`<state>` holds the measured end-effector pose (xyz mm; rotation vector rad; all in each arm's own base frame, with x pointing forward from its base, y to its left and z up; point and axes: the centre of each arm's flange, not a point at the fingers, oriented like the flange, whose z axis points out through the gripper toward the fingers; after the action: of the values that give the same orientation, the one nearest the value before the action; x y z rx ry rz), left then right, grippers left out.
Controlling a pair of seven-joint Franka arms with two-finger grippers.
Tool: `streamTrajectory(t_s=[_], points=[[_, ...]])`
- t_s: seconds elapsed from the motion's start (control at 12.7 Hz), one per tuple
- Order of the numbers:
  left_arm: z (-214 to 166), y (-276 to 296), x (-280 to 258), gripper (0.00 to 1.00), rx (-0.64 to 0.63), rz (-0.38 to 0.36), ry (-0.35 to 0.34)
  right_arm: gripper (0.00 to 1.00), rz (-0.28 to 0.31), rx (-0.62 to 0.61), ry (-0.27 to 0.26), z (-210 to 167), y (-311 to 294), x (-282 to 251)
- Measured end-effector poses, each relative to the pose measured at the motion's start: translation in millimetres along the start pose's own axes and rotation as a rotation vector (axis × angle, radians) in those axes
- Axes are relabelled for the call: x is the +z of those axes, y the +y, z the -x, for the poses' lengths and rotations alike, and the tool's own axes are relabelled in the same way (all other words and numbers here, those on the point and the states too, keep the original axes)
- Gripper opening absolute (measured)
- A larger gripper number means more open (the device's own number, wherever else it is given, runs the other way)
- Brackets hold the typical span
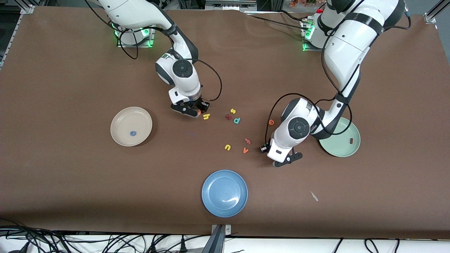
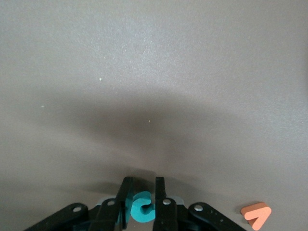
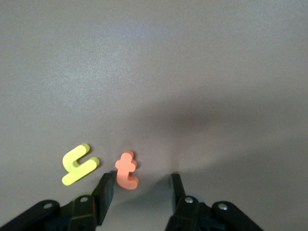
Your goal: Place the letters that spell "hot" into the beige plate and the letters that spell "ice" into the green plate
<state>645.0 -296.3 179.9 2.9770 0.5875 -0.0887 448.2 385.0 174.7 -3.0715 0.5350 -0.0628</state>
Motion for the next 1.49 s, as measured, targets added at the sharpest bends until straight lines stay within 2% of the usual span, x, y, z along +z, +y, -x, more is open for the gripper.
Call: streamTrajectory(t_s=[0.31,0.39,0.55,0.63,0.79,1.1,1.26,1.49], points=[[-1,1,-1,0.23,0.000,0.002,0.002,0.54,-0.003,-0.003,0.004,-1,0,1],[0,0,-1,0.25,0.000,-0.004,-0.003,0.45,-0.004,-0.003,0.005,-1,0,0],[3,-2,3,0.28,0.002,-0.033,-0.026,0.20,-0.007,-0.003,0.008,-2,-1,-2],[4,-3,3,0.33,0.002,-0.037,-0.029,0.21,-0.007,-0.003,0.008,-2,-1,-1],[4,-3,4,0.34,0.003,-0.041,-0.032,0.21,-0.007,-0.004,0.008,-2,-1,-1],[11,3,5,0.32,0.011,-0.045,-0.036,0.21,0.003,-0.036,0.032,-16,4,-7],[17,8,6,0.21,0.007,-0.047,-0.037,0.21,0.054,-0.088,0.039,-46,21,-28],[18,9,6,0.21,0.005,-0.047,-0.037,0.21,0.131,-0.202,0.034,-94,61,-74]])
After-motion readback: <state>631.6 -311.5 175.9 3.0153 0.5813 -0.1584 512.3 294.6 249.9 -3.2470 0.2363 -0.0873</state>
